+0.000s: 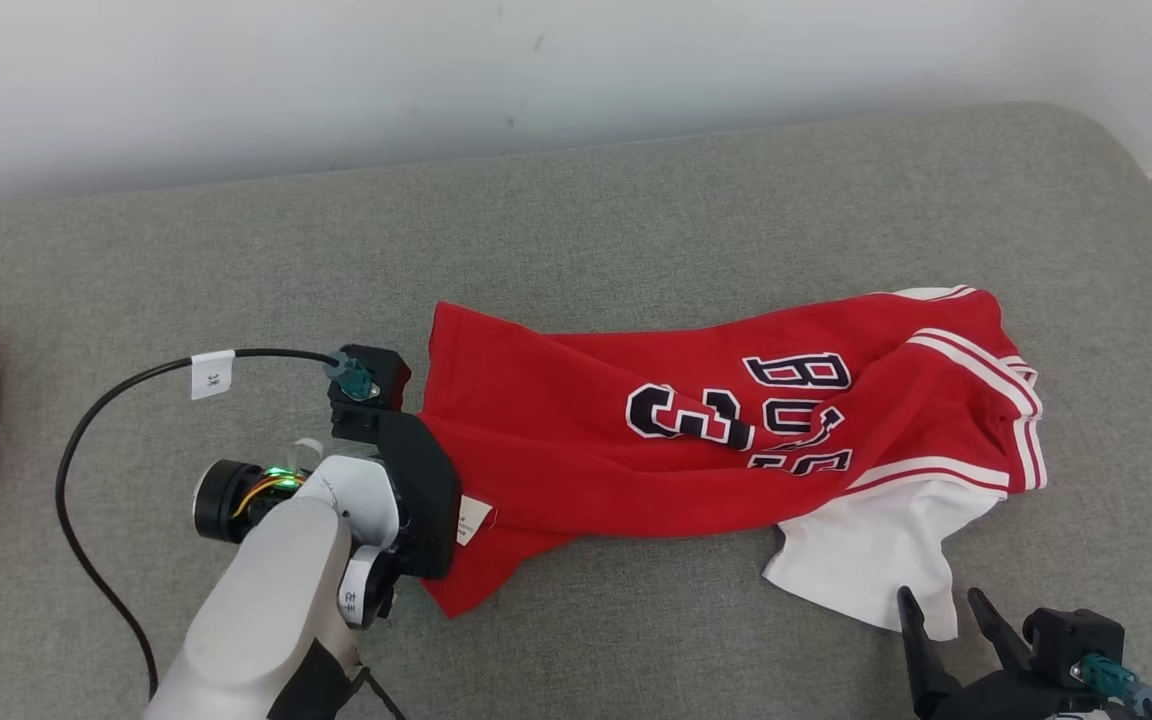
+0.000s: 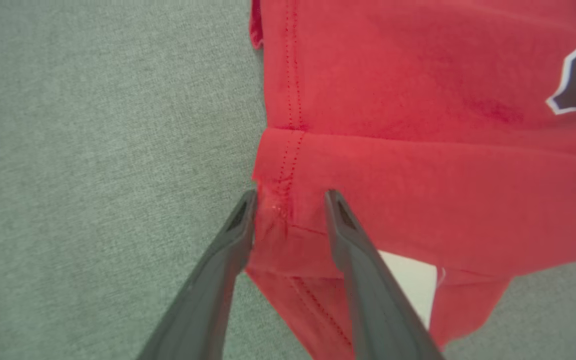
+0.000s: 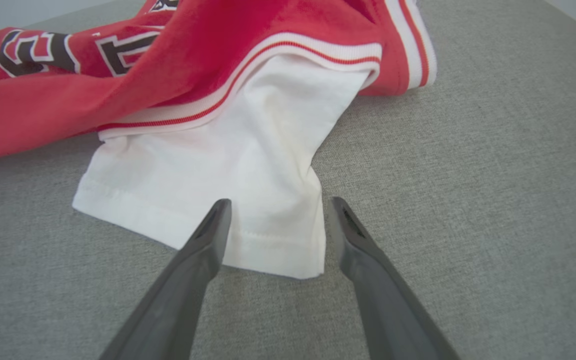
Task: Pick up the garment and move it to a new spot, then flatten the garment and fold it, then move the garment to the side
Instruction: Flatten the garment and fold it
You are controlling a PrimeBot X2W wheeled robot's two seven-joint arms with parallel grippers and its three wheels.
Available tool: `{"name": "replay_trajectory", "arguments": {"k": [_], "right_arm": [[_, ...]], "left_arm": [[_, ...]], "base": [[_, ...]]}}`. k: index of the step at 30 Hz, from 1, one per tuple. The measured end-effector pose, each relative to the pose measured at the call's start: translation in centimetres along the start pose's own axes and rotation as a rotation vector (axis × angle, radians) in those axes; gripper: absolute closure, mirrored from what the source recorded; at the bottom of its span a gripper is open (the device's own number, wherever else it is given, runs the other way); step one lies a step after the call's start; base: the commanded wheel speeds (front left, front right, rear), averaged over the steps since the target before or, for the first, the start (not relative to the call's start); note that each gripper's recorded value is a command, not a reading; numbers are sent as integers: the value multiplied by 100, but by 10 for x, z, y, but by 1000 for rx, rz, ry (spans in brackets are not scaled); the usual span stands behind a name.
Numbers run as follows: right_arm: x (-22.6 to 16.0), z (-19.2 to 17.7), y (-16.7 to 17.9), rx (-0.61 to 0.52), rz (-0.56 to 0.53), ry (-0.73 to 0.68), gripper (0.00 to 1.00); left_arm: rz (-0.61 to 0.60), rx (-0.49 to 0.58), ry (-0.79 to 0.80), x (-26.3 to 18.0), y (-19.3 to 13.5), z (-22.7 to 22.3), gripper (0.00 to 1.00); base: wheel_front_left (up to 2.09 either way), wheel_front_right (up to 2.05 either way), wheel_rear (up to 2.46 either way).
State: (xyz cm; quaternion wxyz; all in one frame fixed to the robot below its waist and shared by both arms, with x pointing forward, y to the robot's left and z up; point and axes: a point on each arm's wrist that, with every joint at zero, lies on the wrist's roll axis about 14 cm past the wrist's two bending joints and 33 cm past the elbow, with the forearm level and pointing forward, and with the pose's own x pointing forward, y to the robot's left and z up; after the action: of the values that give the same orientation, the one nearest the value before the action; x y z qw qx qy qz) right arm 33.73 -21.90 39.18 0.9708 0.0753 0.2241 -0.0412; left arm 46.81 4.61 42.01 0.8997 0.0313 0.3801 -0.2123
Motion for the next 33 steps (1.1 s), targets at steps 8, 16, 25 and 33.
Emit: {"name": "replay_trajectory", "arguments": {"k": [8, 16, 25, 33], "right_arm": [[2, 0, 2, 1, 5, 1, 0], [9, -3, 3, -3, 9, 42, 0], [22, -11, 6, -30, 15, 129, 0], [15, -14, -16, -35, -49, 143, 0]], "left_arm": [[-14, 32, 10, -2, -4, -6, 100], [3, 11, -76, -7, -7, -1, 100], [-19, -43, -121, -6, -18, -6, 100], [-34, -52, -129, -8, -24, -7, 100]], "base": [[0, 0, 0], [0, 0, 0], [0, 0, 0], [0, 0, 0]]}}
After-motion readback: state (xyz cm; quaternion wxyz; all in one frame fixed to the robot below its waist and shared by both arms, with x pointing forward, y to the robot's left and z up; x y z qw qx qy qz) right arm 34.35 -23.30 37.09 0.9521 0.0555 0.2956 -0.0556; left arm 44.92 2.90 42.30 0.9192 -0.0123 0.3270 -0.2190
